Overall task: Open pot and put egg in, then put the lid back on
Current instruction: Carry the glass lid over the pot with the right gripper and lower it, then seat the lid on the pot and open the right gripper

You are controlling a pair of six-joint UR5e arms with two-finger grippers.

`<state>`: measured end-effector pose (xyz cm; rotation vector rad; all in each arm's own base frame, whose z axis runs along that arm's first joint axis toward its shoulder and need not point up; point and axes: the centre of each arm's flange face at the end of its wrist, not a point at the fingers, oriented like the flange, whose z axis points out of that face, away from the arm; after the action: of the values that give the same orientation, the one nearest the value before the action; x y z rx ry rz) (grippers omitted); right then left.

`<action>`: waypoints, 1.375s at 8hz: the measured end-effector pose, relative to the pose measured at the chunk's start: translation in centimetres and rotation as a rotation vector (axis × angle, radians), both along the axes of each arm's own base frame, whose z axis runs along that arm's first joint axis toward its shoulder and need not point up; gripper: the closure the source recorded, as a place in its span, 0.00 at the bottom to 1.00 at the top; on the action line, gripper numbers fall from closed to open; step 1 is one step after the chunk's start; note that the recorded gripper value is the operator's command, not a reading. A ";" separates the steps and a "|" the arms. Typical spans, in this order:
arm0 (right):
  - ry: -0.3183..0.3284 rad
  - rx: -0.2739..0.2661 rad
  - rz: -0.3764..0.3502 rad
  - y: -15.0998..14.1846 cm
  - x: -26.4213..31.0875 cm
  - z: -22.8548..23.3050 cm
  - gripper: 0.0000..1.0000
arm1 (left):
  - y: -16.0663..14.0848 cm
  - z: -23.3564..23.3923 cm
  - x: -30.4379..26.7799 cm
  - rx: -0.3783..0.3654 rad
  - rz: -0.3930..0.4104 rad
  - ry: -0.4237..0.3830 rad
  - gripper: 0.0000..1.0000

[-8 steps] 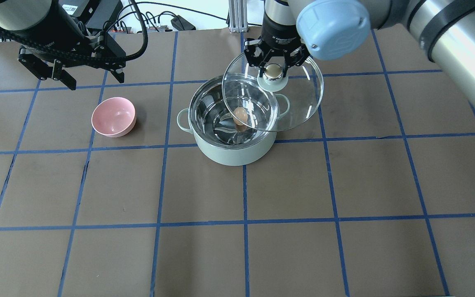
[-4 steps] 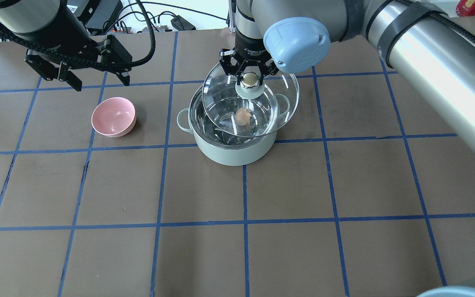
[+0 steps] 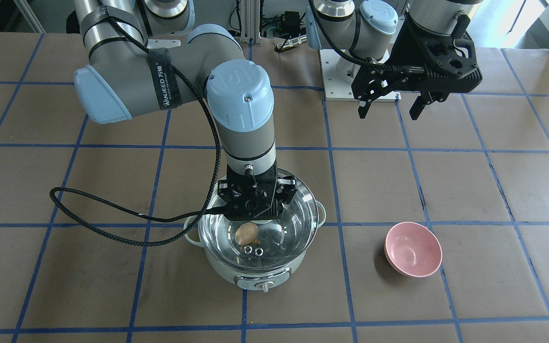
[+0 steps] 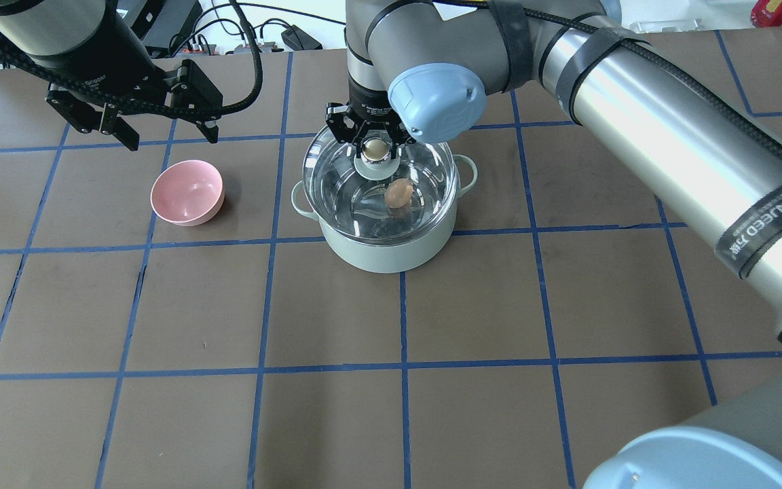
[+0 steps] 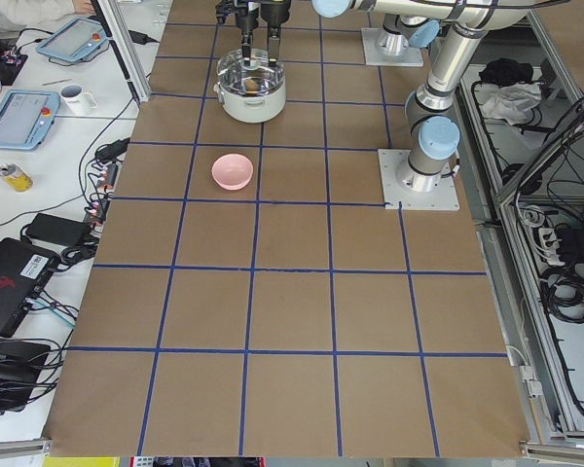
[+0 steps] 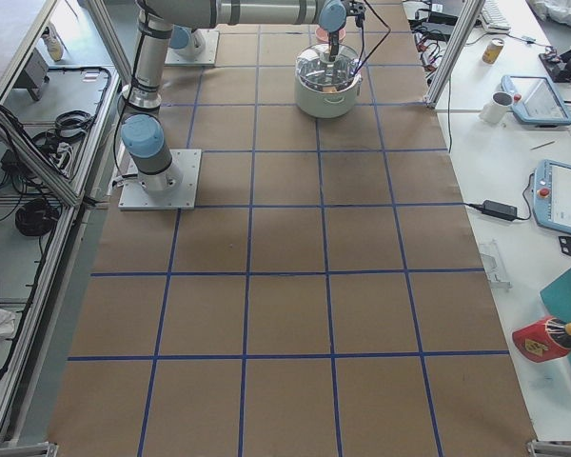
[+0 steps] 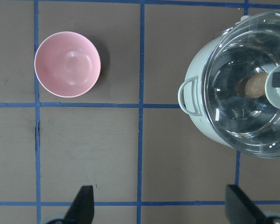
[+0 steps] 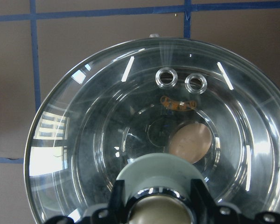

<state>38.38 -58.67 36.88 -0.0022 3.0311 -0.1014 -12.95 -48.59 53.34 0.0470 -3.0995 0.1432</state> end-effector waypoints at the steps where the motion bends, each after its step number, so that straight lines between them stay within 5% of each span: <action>1: -0.003 0.005 0.002 -0.1 0.2 -0.5 1.00 | -0.1 0.0 0.0 -0.005 0.000 0.000 0.00; 11: 0.021 0.023 0.017 -0.3 -0.2 -1.7 1.00 | -0.5 -0.9 -0.2 0.009 -0.010 0.010 0.00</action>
<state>38.17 -58.98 35.23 -0.0267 3.0523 -0.0653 -13.13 -49.07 52.47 0.0323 -3.0903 0.1281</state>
